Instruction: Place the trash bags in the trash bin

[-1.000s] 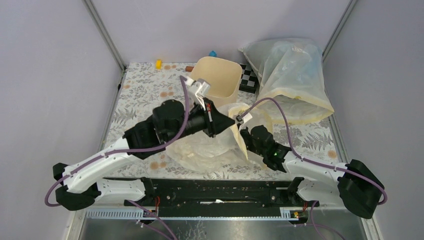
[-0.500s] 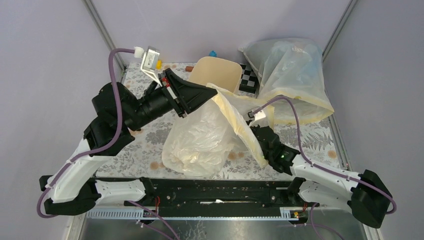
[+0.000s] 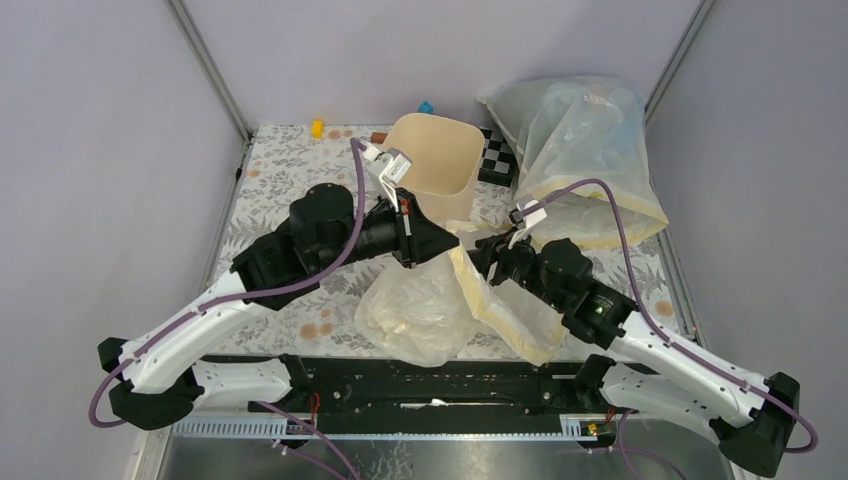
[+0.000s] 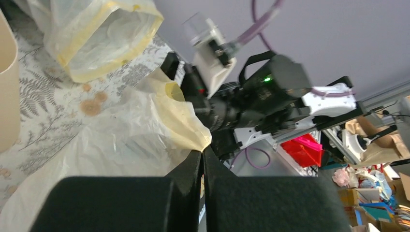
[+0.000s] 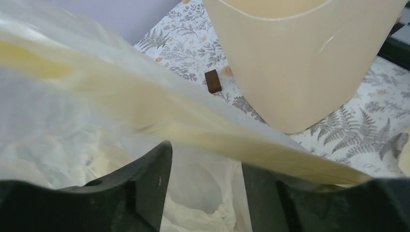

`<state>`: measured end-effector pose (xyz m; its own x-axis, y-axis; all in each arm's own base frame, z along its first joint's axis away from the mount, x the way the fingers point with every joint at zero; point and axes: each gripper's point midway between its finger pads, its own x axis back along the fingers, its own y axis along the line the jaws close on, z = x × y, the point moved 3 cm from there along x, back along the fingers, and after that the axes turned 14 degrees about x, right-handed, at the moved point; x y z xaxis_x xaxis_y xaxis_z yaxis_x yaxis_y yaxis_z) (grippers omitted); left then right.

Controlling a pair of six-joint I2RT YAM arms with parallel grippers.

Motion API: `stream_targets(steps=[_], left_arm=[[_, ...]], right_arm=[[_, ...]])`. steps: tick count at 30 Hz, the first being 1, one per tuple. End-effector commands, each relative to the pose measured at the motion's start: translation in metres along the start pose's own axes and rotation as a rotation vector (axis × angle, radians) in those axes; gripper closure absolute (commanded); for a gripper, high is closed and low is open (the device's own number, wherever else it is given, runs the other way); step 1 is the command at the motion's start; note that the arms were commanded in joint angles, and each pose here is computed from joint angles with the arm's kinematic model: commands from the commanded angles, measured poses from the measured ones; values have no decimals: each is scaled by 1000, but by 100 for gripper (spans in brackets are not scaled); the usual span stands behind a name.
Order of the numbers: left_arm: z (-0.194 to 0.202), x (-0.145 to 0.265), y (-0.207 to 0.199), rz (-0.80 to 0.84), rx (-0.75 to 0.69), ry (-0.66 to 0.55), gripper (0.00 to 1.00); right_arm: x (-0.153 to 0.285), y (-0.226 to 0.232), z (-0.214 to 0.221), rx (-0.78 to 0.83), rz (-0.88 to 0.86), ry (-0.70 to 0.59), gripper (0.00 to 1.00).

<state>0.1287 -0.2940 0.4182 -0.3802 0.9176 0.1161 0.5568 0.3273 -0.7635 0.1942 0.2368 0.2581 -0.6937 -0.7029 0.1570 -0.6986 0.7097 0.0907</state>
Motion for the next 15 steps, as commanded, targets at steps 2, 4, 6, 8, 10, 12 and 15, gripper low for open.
stream_targets(steps=[2, 4, 6, 8, 10, 12, 15], left_arm=[[-14, 2, 6, -26, -41, -45, 100], [-17, 3, 10, -41, -45, -48, 100], [-19, 5, 12, -53, -50, -51, 100], [-21, 7, 15, -69, -58, -57, 100], [-24, 11, 17, -90, -64, -70, 100], [-27, 13, 19, -98, -64, -78, 100], [-26, 16, 13, -68, -73, -64, 100]], right_arm=[[20, 1, -17, 57, -13, 15, 26], [27, -8, -21, 86, 41, 15, 20], [36, -21, -22, 110, 118, 26, 13], [45, -33, -23, 122, 194, 35, 8], [54, -41, -23, 132, 238, 41, 4], [63, -45, -21, 136, 264, 44, 2], [72, -55, -15, 133, 323, 50, 0]])
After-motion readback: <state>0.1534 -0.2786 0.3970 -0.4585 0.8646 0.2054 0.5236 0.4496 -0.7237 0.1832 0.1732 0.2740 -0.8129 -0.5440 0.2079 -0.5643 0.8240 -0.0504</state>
